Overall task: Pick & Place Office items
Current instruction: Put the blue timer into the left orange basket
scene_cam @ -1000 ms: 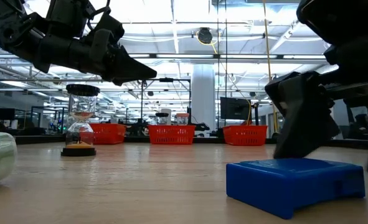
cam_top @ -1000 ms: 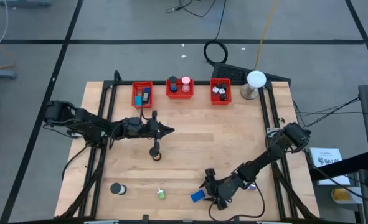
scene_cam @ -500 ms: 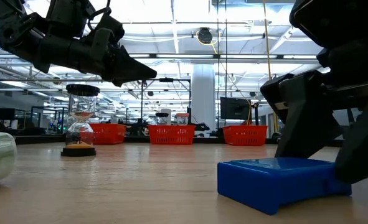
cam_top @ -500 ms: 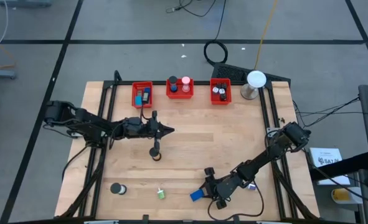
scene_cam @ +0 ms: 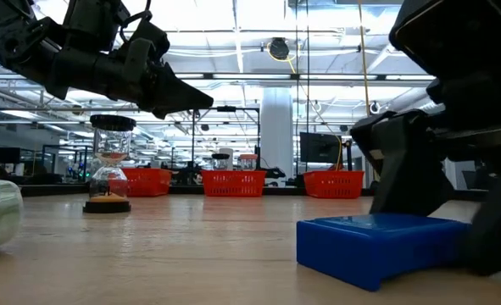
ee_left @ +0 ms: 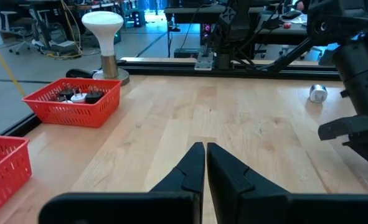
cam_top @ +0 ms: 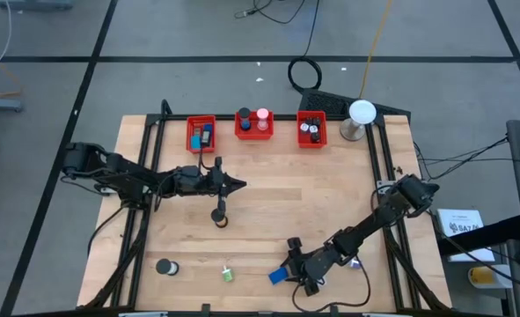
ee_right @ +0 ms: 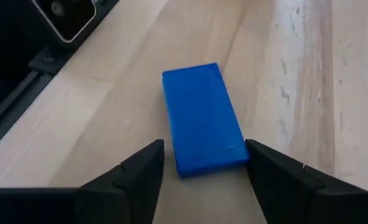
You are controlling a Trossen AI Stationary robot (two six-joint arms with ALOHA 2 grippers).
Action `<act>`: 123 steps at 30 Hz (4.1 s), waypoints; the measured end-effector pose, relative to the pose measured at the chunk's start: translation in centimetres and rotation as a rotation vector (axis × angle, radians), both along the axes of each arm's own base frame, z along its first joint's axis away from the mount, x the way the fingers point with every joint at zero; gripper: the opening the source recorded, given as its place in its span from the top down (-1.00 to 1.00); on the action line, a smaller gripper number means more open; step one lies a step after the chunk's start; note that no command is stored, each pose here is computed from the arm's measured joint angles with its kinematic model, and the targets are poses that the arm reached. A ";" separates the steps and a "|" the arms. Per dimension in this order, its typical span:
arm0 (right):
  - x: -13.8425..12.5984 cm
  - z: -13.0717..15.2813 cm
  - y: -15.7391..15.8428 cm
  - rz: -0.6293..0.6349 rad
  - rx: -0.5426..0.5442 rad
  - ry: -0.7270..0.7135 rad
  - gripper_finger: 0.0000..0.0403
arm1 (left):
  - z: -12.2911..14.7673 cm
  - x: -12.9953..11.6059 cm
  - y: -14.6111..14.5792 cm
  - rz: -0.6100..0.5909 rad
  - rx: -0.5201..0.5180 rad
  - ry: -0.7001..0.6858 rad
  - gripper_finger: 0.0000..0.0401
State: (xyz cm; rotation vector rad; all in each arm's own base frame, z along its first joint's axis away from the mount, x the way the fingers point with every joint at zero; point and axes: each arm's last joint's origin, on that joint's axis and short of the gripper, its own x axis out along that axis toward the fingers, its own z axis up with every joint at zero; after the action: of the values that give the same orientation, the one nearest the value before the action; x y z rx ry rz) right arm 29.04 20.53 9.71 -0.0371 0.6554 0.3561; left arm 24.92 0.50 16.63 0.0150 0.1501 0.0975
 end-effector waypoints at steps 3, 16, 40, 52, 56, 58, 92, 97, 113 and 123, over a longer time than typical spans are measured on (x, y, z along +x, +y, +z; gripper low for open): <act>0.2 -0.5 0.1 -0.004 0.007 -0.013 0.04 | 0.0 0.0 0.0 0.002 -0.012 0.000 0.89; 0.9 2.2 -2.4 -0.100 -0.049 -0.021 0.24 | 1.3 -0.9 0.4 0.045 -0.068 0.001 0.90; 13.5 4.5 -27.7 -0.247 -0.081 0.012 0.23 | 1.4 -6.0 2.8 0.305 -0.091 0.358 0.90; 14.5 1.8 -29.4 -0.178 -0.168 0.038 0.11 | 1.0 -6.3 2.9 0.330 -0.135 0.398 0.89; 14.6 2.2 -28.7 -0.224 -0.249 0.041 -0.05 | 1.0 -6.2 2.9 0.330 -0.135 0.396 0.89; 14.4 3.0 -28.4 -0.235 -0.270 0.050 -0.12 | 1.0 -6.2 2.9 0.330 -0.136 0.394 0.89; -1.4 8.2 -25.5 -0.352 -0.174 -0.308 0.99 | 1.9 -1.1 3.2 0.229 -0.230 0.369 0.73; -1.5 8.2 -25.5 -0.349 -0.180 -0.305 0.98 | 1.2 1.1 3.6 0.236 -0.222 0.532 0.36; -1.5 8.1 -25.5 -0.340 -0.192 -0.298 0.99 | -3.0 5.0 4.9 0.181 -0.186 0.791 -0.47; -1.5 8.1 -25.5 -0.336 -0.199 -0.300 1.00 | -3.9 5.2 5.1 0.207 -0.220 0.813 0.04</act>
State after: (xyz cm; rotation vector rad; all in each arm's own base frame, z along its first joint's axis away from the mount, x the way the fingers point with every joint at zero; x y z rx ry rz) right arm 27.53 -4.99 17.80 -0.1651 0.3880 -0.0413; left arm 30.09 5.57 12.69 -0.1836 0.9754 0.2779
